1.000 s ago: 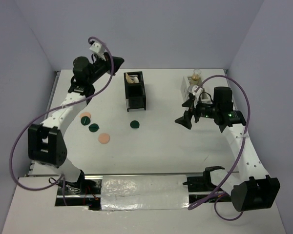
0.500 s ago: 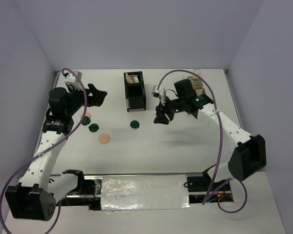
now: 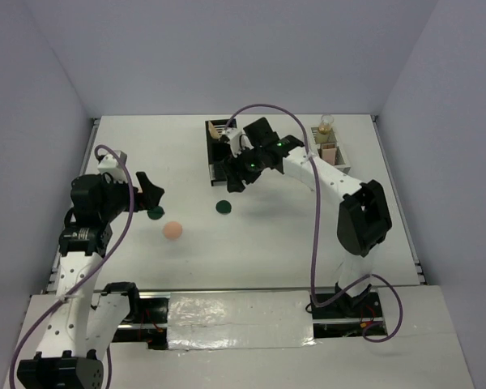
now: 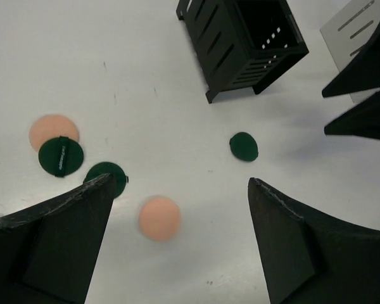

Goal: Organize the makeup

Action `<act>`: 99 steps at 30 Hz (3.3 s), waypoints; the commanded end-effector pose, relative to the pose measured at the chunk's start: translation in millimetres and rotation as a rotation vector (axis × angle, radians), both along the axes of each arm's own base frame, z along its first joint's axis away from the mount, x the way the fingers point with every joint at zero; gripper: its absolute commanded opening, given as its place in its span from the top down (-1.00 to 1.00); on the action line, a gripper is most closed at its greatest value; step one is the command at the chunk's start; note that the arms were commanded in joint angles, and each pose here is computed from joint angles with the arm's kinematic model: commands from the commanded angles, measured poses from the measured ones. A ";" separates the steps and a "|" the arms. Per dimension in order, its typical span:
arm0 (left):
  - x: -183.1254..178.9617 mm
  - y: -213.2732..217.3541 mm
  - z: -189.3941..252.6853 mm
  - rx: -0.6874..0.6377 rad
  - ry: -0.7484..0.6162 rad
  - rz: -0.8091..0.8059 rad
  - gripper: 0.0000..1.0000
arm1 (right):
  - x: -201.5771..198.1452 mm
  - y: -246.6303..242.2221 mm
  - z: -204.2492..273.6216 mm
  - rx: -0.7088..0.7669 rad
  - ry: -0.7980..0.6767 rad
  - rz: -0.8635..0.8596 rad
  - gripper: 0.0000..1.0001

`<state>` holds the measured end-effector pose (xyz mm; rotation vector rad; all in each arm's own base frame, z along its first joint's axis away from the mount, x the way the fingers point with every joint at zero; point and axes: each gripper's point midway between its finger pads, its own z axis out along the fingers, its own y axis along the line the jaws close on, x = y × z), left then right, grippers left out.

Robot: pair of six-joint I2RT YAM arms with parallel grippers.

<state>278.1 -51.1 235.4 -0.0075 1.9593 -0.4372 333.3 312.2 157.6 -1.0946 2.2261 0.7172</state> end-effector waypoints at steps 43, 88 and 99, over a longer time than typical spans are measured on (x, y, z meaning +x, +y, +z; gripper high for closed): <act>-19.4 -1.1 -25.0 -0.024 -0.041 0.010 -0.96 | 29.2 43.5 -96.7 -0.266 -0.048 -0.071 -0.14; -18.9 -1.0 -26.5 -0.023 -0.038 0.009 -0.96 | -3.1 35.2 -143.3 -0.337 -0.002 0.070 0.01; -19.5 -1.0 -25.1 -0.022 -0.044 0.009 -0.96 | -15.7 33.0 -133.1 -0.303 -0.003 0.097 0.59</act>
